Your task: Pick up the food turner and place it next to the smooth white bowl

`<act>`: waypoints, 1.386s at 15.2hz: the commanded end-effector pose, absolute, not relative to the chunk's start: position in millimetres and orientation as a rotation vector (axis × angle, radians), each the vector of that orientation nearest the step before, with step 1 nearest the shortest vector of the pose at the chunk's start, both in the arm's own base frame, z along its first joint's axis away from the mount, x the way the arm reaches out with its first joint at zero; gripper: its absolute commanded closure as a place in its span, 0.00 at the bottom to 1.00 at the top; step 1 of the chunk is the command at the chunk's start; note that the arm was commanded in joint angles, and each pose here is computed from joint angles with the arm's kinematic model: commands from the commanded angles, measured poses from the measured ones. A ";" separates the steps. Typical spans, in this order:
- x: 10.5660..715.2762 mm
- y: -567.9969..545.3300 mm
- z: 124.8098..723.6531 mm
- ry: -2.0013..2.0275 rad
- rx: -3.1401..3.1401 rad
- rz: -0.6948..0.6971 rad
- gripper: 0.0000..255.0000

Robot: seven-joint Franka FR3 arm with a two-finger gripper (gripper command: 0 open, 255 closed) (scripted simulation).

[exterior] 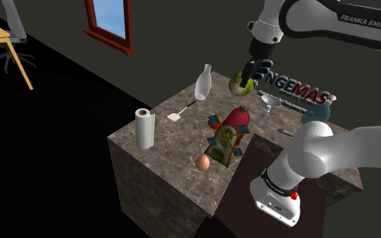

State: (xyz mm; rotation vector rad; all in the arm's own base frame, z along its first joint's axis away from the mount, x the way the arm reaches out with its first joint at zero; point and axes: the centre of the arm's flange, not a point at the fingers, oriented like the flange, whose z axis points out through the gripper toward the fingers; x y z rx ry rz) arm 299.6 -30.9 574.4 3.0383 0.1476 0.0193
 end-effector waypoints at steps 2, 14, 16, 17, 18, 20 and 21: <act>308.1 -26.9 565.0 0.087 3.041 0.021 0.00; 419.7 -6.0 454.7 -0.644 2.986 0.041 0.00; 439.1 -7.7 436.8 -0.764 2.960 0.045 0.00; 448.8 -9.1 427.8 -0.824 2.946 0.046 0.00; 458.4 -10.9 418.9 -0.883 2.930 0.048 0.00; 477.6 -15.7 401.2 -1.001 2.894 0.051 0.00; 487.0 -18.6 392.4 -1.059 2.875 0.052 0.00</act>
